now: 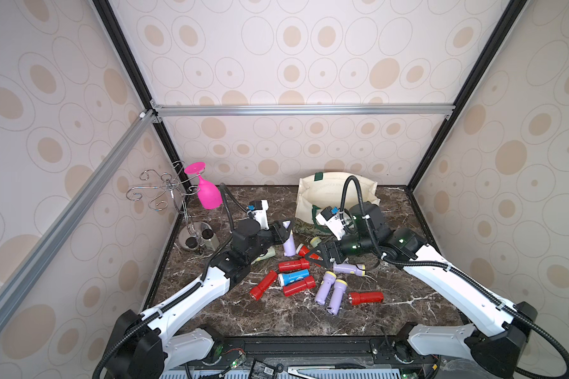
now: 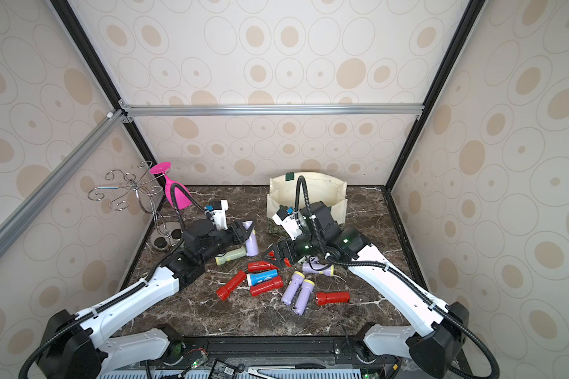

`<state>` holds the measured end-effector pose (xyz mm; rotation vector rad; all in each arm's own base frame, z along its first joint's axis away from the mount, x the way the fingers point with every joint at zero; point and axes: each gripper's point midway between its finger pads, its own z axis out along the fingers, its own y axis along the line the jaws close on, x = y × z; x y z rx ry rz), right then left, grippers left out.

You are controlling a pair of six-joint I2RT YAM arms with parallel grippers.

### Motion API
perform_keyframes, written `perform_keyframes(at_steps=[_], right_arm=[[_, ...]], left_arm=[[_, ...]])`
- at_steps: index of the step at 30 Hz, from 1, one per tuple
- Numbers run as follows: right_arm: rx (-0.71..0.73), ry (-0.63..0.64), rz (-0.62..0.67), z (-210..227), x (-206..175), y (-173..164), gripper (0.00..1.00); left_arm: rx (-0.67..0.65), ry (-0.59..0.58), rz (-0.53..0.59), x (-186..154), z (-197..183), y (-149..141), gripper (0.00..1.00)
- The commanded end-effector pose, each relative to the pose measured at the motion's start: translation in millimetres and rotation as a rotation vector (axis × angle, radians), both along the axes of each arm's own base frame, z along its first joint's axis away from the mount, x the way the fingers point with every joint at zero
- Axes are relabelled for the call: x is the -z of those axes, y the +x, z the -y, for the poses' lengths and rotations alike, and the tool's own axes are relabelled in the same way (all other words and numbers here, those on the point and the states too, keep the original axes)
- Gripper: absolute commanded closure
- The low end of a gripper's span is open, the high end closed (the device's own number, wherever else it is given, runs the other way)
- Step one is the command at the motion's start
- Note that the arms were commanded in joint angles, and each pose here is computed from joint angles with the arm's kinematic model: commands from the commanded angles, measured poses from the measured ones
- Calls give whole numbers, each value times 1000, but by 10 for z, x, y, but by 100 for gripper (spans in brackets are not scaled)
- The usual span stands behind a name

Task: Put the flashlights into the tote bags
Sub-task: Pick up the flashlight from the center of the board.

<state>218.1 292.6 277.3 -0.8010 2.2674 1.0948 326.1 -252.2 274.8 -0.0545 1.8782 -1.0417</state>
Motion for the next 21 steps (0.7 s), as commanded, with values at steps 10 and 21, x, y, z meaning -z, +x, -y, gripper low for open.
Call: perform_keyframes(at_steps=[10, 21], right_arm=[[95, 30, 9, 71, 57, 296, 16], [131, 34, 22, 120, 77, 379, 36]], left_arm=[[144, -196, 141, -733, 634, -108, 100], [197, -243, 131, -722, 905, -171, 100]])
